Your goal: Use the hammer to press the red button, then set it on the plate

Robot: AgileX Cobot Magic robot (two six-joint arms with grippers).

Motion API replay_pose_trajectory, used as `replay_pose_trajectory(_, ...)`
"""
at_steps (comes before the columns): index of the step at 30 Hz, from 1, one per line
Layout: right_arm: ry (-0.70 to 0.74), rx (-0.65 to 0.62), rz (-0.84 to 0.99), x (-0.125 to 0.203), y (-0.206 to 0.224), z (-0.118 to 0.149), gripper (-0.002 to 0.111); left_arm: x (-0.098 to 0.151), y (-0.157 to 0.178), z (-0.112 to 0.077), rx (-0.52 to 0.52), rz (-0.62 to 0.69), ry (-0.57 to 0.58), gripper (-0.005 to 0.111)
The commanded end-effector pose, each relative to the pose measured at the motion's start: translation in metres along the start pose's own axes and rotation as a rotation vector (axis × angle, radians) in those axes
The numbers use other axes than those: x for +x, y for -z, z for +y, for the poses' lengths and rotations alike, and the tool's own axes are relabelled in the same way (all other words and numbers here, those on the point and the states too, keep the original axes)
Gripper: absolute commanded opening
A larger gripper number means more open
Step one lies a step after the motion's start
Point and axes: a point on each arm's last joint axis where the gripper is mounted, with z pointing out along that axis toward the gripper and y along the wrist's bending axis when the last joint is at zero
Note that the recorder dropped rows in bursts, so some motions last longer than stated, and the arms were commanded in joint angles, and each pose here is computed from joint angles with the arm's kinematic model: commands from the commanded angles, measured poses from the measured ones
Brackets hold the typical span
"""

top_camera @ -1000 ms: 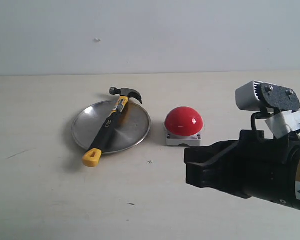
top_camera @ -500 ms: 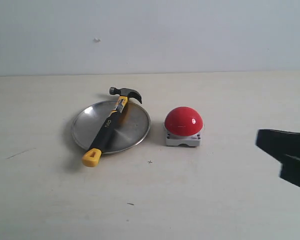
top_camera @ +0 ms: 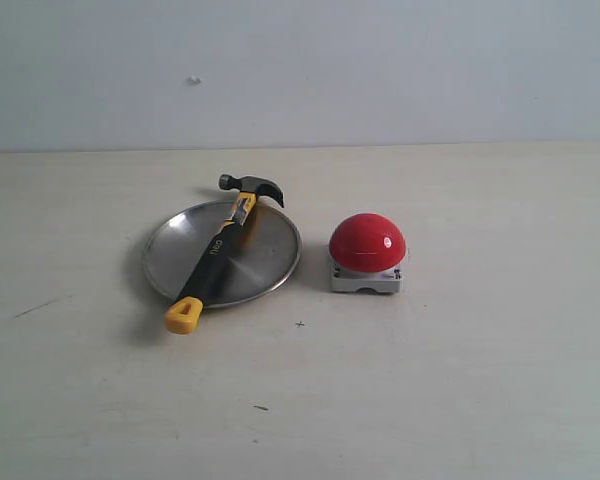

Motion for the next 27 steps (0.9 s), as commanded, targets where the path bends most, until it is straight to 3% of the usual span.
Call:
replay_pose_trajectory(1, 0.085, 0.017, 0.003, 0.002, 0.000, -0.002, 0.000, 0.001, 0.000, 0.000, 0.002, 0.001, -0.003, 0.000)
replay_pose_trajectory(17, 0.109, -0.081, -0.150, -0.012, 0.001, 0.008, 0.000, 0.001, 0.000, 0.000, 0.002, 0.001, -0.003, 0.000)
replay_pose_trajectory(27, 0.109, 0.054, -0.210, -0.016, 0.002, 0.001, 0.000, 0.001, 0.000, 0.000, 0.002, 0.001, -0.003, 0.000)
